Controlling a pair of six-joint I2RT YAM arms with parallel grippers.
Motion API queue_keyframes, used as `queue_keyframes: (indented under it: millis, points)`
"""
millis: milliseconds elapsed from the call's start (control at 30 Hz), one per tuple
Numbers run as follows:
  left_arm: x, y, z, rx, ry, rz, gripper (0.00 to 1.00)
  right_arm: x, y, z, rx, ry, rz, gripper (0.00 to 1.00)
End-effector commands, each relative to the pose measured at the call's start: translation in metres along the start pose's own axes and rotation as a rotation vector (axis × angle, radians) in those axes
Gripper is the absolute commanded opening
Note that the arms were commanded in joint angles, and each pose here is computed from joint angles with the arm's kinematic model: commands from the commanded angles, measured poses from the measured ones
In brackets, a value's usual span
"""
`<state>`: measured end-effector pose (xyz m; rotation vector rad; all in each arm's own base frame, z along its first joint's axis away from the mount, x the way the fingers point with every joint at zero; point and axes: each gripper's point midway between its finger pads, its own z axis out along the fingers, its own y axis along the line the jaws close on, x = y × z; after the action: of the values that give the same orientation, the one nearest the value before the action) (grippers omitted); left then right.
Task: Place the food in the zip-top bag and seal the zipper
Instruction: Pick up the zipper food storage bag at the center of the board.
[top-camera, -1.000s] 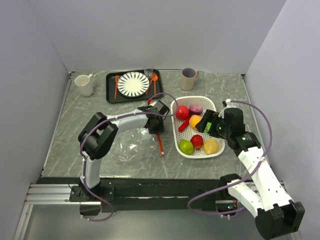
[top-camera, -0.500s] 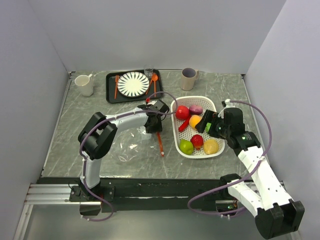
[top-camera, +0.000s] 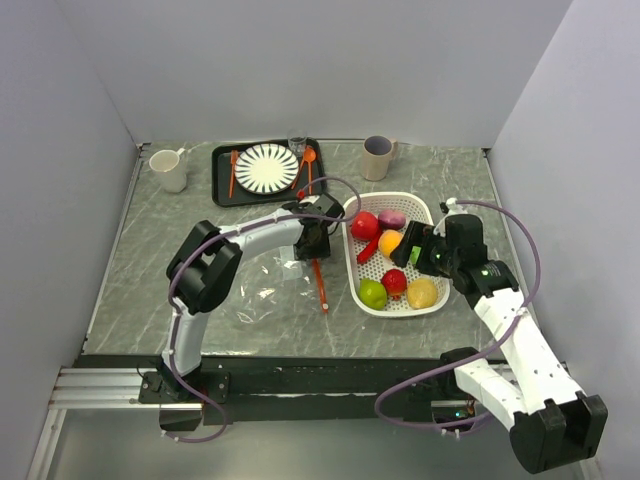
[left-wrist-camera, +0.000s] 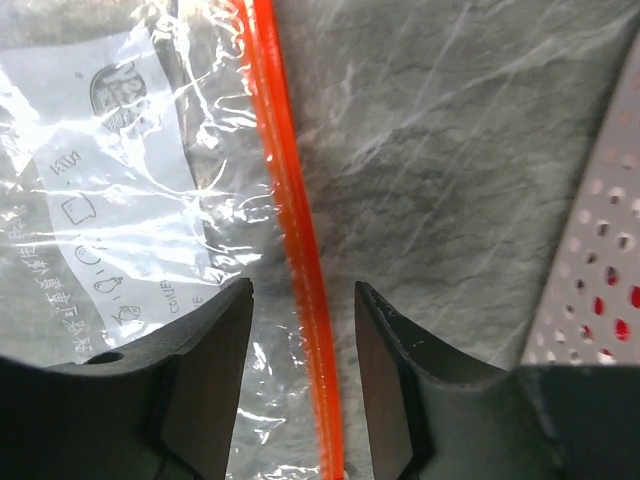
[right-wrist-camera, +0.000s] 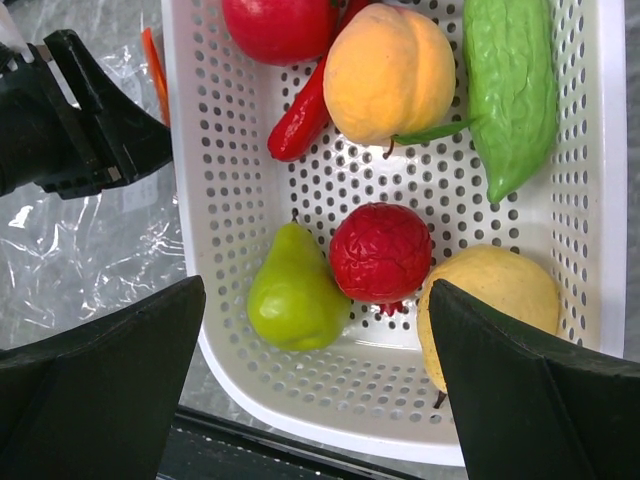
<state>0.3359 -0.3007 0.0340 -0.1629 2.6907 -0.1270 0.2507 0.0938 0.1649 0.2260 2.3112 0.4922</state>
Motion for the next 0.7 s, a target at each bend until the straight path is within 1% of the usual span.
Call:
queue_keyframes:
  millis: [0, 133, 167, 233, 333, 367, 400, 500, 533, 600, 633, 667]
  points:
    - [0.000, 0.002, 0.000, -0.024, 0.016, 0.014, 0.50, -0.023, 0.009, -0.009, -0.017, -0.056, -0.028, 1.00]
    - [0.007, 0.006, 0.005, -0.040, 0.043, 0.019, 0.47, -0.026, 0.013, -0.012, -0.029, -0.064, -0.029, 1.00]
    - [0.008, 0.005, 0.005, -0.039, 0.047, 0.024, 0.44, -0.026, 0.013, -0.012, -0.031, -0.063, -0.030, 1.00]
    - [0.009, 0.008, 0.007, -0.057, 0.053, 0.027, 0.44, -0.027, 0.014, -0.014, -0.032, -0.067, -0.033, 1.00]
    - [0.011, 0.010, 0.010, -0.068, 0.066, 0.034, 0.39, -0.027, 0.014, -0.014, -0.031, -0.068, -0.032, 1.00]
    - [0.011, 0.009, 0.010, -0.061, 0.069, 0.036, 0.33, -0.027, 0.014, -0.014, -0.033, -0.069, -0.033, 1.00]
    - [0.013, 0.009, 0.011, -0.064, 0.074, 0.036, 0.29, -0.027, 0.014, -0.014, -0.033, -0.065, -0.032, 1.00]
    - [0.016, 0.011, 0.013, -0.069, 0.082, 0.035, 0.20, -0.026, 0.014, -0.014, -0.036, -0.064, -0.029, 1.00]
    - [0.016, 0.011, 0.013, -0.067, 0.081, 0.032, 0.19, -0.025, 0.014, -0.013, -0.037, -0.060, -0.031, 1.00]
    - [0.017, 0.011, 0.012, -0.062, 0.080, 0.029, 0.21, -0.025, 0.015, -0.013, -0.040, -0.059, -0.029, 1.00]
    - [0.013, 0.010, 0.007, -0.050, 0.066, 0.023, 0.18, -0.025, 0.015, -0.012, -0.042, -0.056, -0.028, 1.00]
    - [0.012, 0.009, 0.004, -0.044, 0.061, 0.021, 0.08, -0.023, 0.016, -0.012, -0.050, -0.047, -0.029, 1.00]
